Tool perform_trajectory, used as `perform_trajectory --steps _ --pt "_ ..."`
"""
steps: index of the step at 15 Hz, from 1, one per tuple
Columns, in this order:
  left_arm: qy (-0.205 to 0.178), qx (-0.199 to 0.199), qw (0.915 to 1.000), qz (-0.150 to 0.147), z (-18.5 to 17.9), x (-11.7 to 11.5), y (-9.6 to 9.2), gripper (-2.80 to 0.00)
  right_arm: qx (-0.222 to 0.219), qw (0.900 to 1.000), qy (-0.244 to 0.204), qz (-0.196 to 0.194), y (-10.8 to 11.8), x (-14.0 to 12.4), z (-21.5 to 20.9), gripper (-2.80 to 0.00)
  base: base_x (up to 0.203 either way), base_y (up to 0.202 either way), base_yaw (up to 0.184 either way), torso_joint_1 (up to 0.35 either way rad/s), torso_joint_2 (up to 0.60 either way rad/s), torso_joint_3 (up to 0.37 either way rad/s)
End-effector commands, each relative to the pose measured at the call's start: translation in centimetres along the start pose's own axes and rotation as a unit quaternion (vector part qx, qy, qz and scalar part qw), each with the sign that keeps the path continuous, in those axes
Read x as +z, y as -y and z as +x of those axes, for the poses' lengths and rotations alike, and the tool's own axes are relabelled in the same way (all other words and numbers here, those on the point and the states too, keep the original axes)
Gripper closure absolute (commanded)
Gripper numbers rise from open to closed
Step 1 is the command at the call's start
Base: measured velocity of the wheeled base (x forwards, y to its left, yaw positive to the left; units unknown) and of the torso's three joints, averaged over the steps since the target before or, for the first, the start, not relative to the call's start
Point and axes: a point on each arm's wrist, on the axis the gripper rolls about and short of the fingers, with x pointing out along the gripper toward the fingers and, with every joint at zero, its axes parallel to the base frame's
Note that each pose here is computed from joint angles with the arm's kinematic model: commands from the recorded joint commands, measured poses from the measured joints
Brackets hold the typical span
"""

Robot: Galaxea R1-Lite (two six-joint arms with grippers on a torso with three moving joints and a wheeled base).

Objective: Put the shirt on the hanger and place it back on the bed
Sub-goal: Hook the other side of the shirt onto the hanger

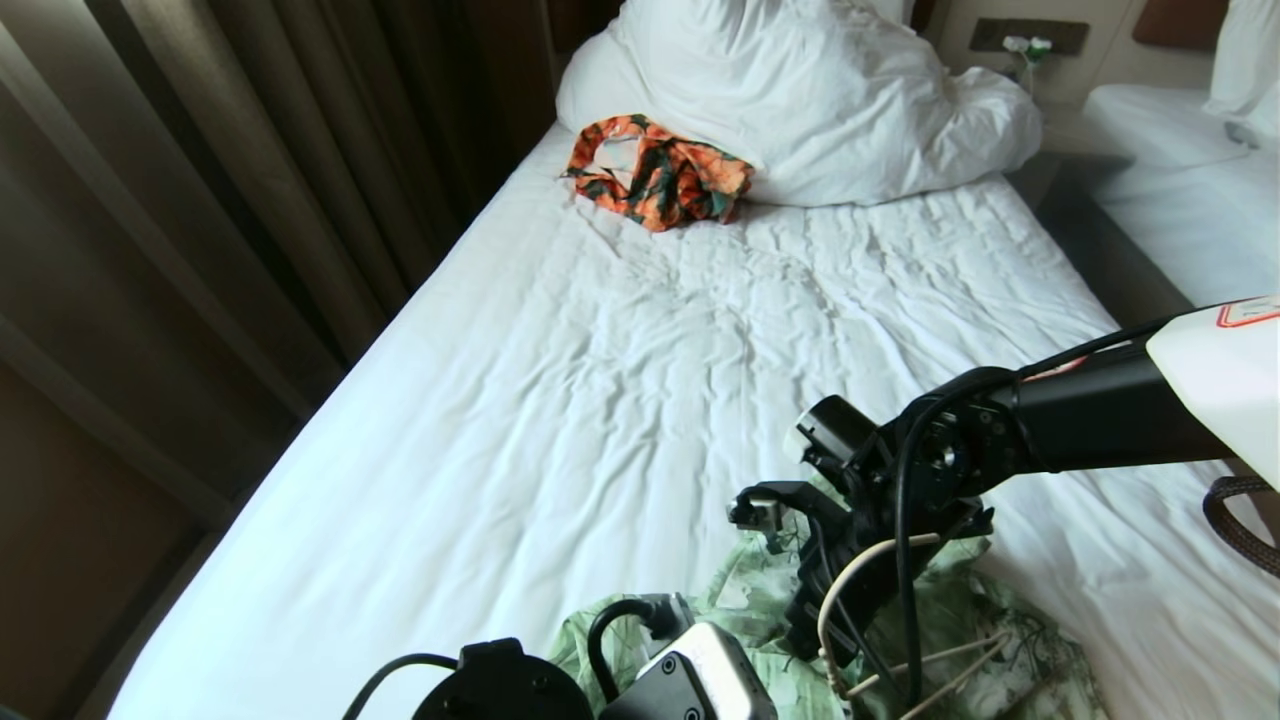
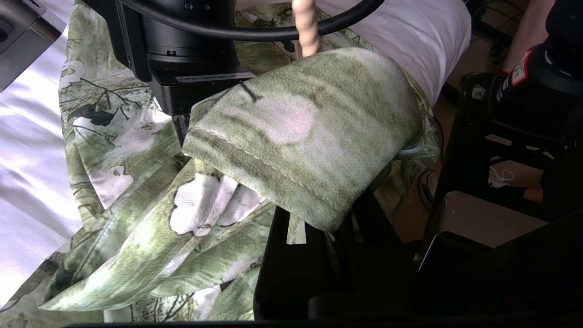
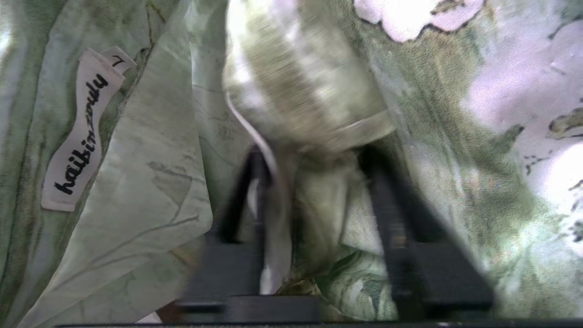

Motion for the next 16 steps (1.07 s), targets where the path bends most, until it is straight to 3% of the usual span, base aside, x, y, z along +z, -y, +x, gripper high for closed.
perform_trajectory --steps 1,16 --pt "0.005 0.0 1.0 0.0 -0.1 0.1 0.0 0.0 0.002 1.0 -0.001 -0.001 -0.1 0.0 0.0 0.0 0.0 0.0 0.0 0.0 0.0 0.0" --pt "0.051 0.015 0.9986 -0.003 -3.1 2.0 -0.3 0.0 -0.056 0.992 0.096 0.066 3.5 -1.8 -7.9 0.0 0.0 0.0 0.0 0.0 0.0 0.0"
